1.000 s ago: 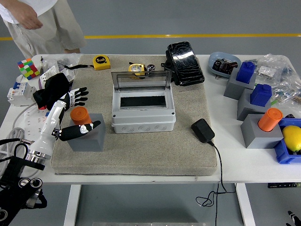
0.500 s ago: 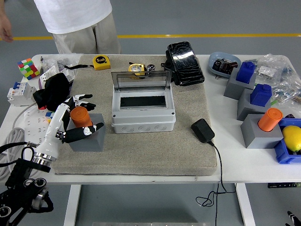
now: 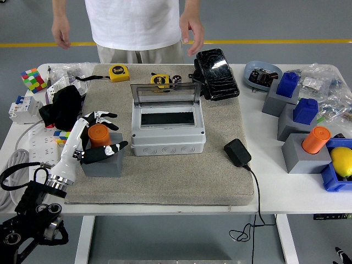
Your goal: Fetch the battery,place it into the box,close the lid of the box
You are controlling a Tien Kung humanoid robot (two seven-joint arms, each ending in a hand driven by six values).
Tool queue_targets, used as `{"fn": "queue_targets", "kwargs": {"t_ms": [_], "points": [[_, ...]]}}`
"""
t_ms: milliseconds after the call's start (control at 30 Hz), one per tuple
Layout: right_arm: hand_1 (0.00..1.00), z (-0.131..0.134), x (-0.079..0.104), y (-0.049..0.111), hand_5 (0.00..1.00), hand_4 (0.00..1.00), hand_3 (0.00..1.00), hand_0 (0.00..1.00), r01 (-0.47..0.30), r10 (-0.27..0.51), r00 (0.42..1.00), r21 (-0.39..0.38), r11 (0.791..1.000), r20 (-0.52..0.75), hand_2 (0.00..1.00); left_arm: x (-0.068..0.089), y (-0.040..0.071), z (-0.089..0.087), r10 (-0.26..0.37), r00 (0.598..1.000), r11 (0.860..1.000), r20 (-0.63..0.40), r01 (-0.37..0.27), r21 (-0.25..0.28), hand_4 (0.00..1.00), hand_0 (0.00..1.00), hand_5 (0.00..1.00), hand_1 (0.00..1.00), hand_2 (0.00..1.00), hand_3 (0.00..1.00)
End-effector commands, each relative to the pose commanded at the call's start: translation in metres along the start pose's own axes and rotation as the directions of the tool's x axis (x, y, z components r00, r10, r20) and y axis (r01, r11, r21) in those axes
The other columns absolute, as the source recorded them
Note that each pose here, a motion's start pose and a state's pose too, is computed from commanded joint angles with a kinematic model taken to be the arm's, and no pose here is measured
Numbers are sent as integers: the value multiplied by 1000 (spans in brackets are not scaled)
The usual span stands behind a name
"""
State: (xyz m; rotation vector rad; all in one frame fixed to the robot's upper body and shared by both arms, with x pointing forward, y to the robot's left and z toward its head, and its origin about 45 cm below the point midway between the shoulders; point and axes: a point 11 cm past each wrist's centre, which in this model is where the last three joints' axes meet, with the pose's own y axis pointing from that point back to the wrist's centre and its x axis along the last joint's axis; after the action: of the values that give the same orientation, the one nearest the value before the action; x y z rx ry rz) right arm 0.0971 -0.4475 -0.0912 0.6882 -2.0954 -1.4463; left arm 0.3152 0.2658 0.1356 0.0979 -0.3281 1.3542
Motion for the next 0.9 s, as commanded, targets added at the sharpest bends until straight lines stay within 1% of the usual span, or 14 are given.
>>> {"fn": "queue_targets", "kwargs": {"t_ms": [167, 200, 367, 400, 567, 600, 767, 800, 900], "points": [[647, 0, 0, 0, 505, 958, 555, 626, -1, 1, 1000, -1, 1000, 1, 647, -3, -4, 0, -2, 1000, 1000, 2, 2, -1, 998, 325, 2, 409, 388, 505], [648, 0, 0, 0, 505, 958, 555, 625, -1, 1, 1000, -1, 1000, 2, 646, -3, -4, 0, 0, 1000, 1000, 4, 0, -4, 998, 127, 2, 270, 343, 468], [648, 0, 0, 0, 505, 958, 555, 625, -2, 2, 1000, -1, 1000, 3, 646, 0, -6, 1, 19, 1000, 1000, 16, -18, -18, 998, 127, 2, 270, 343, 468], [647, 0, 1, 0, 505, 958, 555, 626, -2, 2, 1000, -1, 1000, 3, 646, 1, -6, 2, 23, 1000, 1000, 18, -22, -18, 998, 63, 2, 181, 312, 431], [647, 1, 0, 0, 505, 958, 555, 626, 0, 0, 1000, 0, 1000, 2, 646, 3, -7, 0, 37, 999, 999, 30, -37, -14, 998, 63, 2, 181, 312, 431], [648, 1, 0, 0, 504, 958, 556, 625, 0, 0, 1000, 0, 1000, 2, 646, 3, -7, 0, 37, 999, 999, 32, -37, -14, 998, 39, 2, 126, 272, 369], [648, 1, 0, 0, 504, 958, 556, 625, -1, 1, 1000, 0, 1000, 1, 646, 2, -7, 0, 36, 999, 999, 37, -35, -13, 998, 39, 2, 126, 272, 369], [647, 1, 0, 0, 502, 957, 555, 625, -1, 1, 1000, -1, 1000, 1, 647, 2, -7, 0, 36, 999, 999, 37, -36, -13, 956, 11, 2, 88, 249, 319], [647, 1, 0, 0, 502, 957, 555, 625, -1, 1, 1000, 0, 1000, 2, 647, 1, -8, 2, 35, 999, 999, 36, -34, -20, 956, 11, 2, 88, 249, 319]]}}
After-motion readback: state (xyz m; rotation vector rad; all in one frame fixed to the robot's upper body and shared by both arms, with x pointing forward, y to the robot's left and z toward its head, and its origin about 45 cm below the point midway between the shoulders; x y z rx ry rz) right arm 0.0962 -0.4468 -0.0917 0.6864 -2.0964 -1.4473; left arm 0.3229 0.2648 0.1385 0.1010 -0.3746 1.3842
